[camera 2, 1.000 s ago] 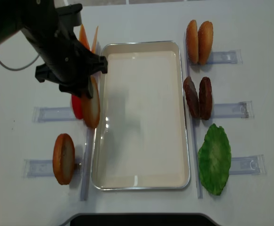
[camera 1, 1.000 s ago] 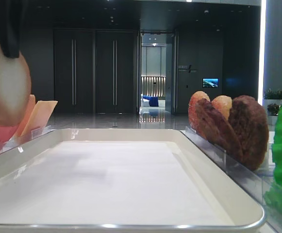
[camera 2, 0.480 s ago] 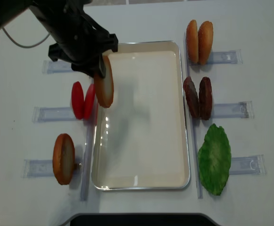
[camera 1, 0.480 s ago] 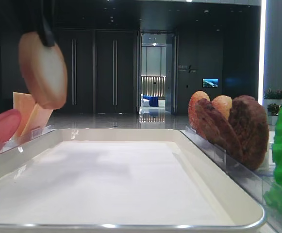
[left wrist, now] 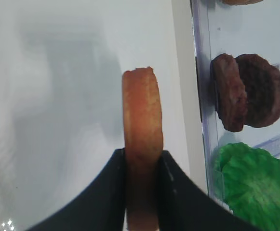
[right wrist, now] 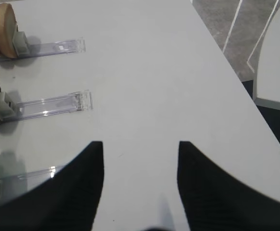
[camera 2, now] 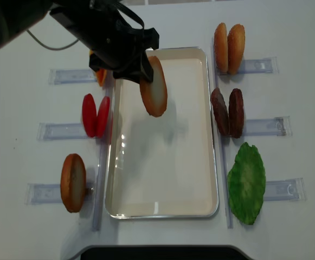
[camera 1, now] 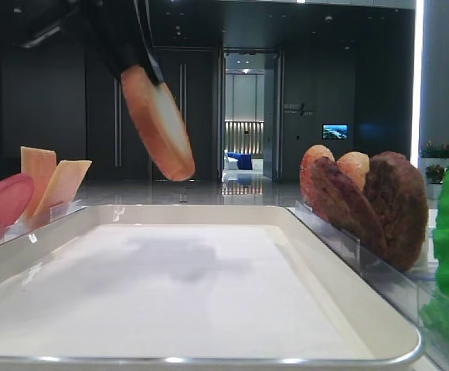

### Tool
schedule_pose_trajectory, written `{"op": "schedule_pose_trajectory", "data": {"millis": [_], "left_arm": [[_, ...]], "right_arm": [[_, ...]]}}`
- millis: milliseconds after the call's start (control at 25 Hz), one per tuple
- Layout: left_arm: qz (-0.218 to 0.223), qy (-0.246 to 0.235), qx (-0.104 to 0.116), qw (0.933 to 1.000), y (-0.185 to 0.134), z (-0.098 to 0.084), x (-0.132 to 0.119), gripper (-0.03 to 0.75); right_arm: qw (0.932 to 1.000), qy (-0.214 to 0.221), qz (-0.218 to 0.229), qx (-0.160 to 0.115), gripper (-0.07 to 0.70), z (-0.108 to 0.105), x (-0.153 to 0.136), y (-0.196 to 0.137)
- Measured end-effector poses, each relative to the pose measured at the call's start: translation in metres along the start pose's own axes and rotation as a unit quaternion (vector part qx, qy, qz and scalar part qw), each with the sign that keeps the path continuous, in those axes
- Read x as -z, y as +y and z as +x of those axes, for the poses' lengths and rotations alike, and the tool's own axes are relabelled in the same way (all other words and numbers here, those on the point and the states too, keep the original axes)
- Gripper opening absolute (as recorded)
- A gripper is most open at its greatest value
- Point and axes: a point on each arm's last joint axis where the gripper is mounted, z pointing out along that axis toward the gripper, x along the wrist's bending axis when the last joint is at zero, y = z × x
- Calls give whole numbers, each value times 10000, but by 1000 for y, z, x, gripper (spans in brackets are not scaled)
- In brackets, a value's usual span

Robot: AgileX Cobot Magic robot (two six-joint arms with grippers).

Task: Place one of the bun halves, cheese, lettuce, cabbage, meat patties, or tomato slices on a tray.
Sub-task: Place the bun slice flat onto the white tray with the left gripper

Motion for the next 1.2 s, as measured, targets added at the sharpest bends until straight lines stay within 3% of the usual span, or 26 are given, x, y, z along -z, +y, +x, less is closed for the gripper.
{"op": "schedule_pose_trajectory", "data": {"millis": [280, 760, 1200], "left_arm": [[107, -374, 50, 9992, 4, -2, -22, 129], [503, -138, 20, 9986, -4, 17, -64, 129], [565, -285, 57, 9980, -5, 19, -79, 129]], "right_arm": [[10000, 0, 0, 0, 340, 0, 0, 0], [10000, 0, 0, 0, 340, 0, 0, 0], [10000, 0, 0, 0, 340, 0, 0, 0]]}}
